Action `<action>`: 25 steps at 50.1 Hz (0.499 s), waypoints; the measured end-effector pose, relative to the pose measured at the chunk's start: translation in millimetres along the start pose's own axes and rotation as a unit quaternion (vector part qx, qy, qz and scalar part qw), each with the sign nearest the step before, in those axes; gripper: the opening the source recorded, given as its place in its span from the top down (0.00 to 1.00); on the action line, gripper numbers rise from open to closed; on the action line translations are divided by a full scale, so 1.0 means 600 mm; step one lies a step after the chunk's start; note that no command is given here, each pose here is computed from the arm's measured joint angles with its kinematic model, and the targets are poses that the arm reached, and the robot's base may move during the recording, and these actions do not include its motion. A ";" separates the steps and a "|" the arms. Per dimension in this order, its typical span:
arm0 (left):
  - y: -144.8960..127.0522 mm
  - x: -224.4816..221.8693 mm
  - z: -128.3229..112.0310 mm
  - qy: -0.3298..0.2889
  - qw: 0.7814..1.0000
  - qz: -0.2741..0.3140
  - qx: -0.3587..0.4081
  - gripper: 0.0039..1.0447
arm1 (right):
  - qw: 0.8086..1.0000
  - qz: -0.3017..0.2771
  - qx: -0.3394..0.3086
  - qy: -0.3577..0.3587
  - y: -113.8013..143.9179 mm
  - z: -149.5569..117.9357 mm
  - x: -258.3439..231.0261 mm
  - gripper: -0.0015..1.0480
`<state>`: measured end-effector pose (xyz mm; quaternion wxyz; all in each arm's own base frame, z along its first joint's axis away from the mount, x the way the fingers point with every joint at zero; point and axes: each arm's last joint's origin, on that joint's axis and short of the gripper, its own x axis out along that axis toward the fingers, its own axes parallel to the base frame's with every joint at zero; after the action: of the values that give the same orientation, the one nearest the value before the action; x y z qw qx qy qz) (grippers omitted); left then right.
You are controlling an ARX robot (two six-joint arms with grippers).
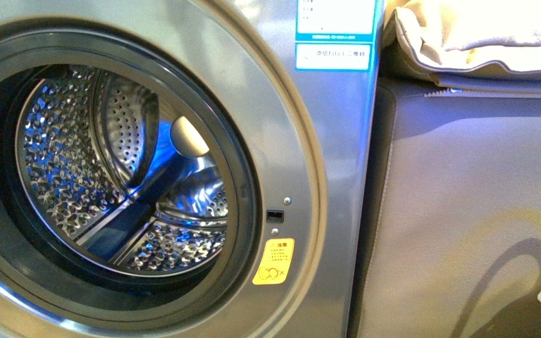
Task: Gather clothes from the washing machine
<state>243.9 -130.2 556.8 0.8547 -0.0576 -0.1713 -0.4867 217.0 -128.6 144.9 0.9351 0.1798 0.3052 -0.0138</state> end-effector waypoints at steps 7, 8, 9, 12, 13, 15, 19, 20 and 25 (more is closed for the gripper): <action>0.000 0.000 0.000 0.000 1.000 0.000 0.000 0.06 | 1.000 0.019 0.001 -0.019 0.014 0.012 -0.017 0.07; 0.000 0.000 0.000 0.000 1.000 0.000 0.000 0.06 | 0.999 0.023 0.001 -0.023 0.018 0.015 -0.020 0.07; 0.000 0.000 0.000 0.000 1.000 0.000 0.000 0.06 | 0.999 0.027 0.002 -0.028 0.021 0.018 -0.022 0.07; 0.000 0.000 0.000 0.000 1.000 0.000 0.000 0.06 | 0.998 0.037 -0.005 -0.044 0.036 0.028 -0.032 0.07; 0.000 0.000 0.000 0.000 1.000 0.000 0.000 0.06 | 0.998 0.040 -0.012 -0.052 0.042 0.033 -0.035 0.07; 0.000 0.000 0.000 0.000 1.000 0.000 0.000 0.06 | 0.996 0.047 -0.030 -0.071 0.055 0.044 -0.043 0.07; 0.000 0.000 0.000 0.000 1.000 0.000 0.000 0.06 | 0.989 0.060 -0.065 -0.121 0.084 0.066 -0.063 0.07; 0.000 0.000 0.000 0.000 1.000 0.000 0.000 0.06 | 0.986 0.064 -0.076 -0.135 0.093 0.072 -0.070 0.07; 0.000 0.000 0.000 0.000 1.000 0.000 0.000 0.06 | 0.967 0.082 -0.118 -0.211 0.136 0.095 -0.104 0.07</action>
<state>243.8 -130.3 556.8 0.8546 -0.0576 -0.1713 -0.4869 209.5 -77.2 250.2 0.9909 0.0854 0.0846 0.0612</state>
